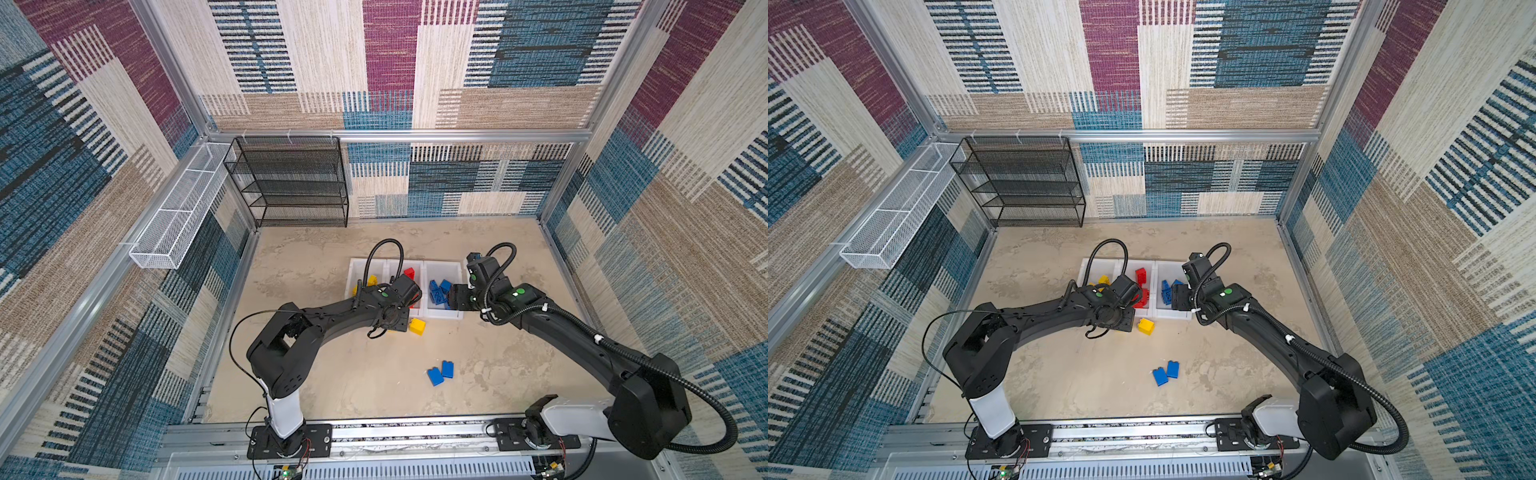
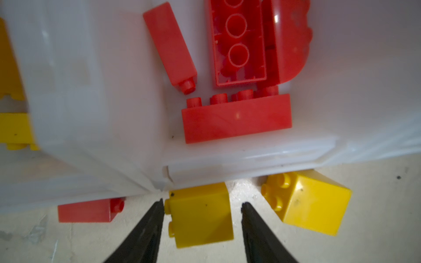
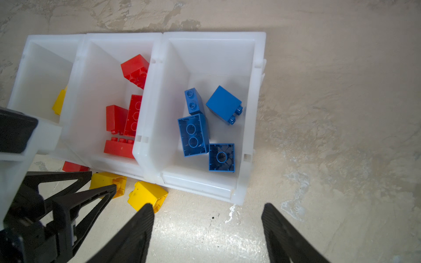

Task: Sort the legos into containers by color
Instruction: Pick up the lego from the center of the table.

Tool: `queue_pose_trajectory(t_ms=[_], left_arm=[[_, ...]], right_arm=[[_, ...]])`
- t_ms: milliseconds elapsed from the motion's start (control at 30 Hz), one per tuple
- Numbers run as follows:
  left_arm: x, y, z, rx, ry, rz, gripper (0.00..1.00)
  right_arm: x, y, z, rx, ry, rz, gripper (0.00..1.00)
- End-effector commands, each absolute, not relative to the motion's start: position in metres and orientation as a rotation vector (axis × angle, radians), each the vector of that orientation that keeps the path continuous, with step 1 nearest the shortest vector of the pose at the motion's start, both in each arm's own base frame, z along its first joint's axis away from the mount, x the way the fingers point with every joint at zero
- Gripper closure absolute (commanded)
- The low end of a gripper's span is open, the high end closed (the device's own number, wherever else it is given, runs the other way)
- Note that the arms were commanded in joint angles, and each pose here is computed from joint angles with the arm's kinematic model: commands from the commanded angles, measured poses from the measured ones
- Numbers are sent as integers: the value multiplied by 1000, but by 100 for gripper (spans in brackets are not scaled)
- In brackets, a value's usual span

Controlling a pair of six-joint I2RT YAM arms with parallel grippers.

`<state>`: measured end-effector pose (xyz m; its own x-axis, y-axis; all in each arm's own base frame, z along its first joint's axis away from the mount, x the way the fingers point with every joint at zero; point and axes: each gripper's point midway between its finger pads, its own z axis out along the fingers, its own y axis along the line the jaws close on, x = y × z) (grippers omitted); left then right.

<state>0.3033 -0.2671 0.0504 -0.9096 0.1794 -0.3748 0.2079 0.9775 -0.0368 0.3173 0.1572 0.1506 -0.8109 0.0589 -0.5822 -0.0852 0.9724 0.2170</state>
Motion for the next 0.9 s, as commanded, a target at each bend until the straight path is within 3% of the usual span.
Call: queue_pose_trajectory(t_ms=[0,533,867], left_arm=[[305,-260,49,296,2749,-42,44],[298,-269,49,343,2764,-85,58],[284,-265,109,346,2647,-211,58]], right_arm=[[319,160,154,-21,2476,330,23],[318,161,156,-35,2479,338,24],[313,155,169,-28,2454,326,25]])
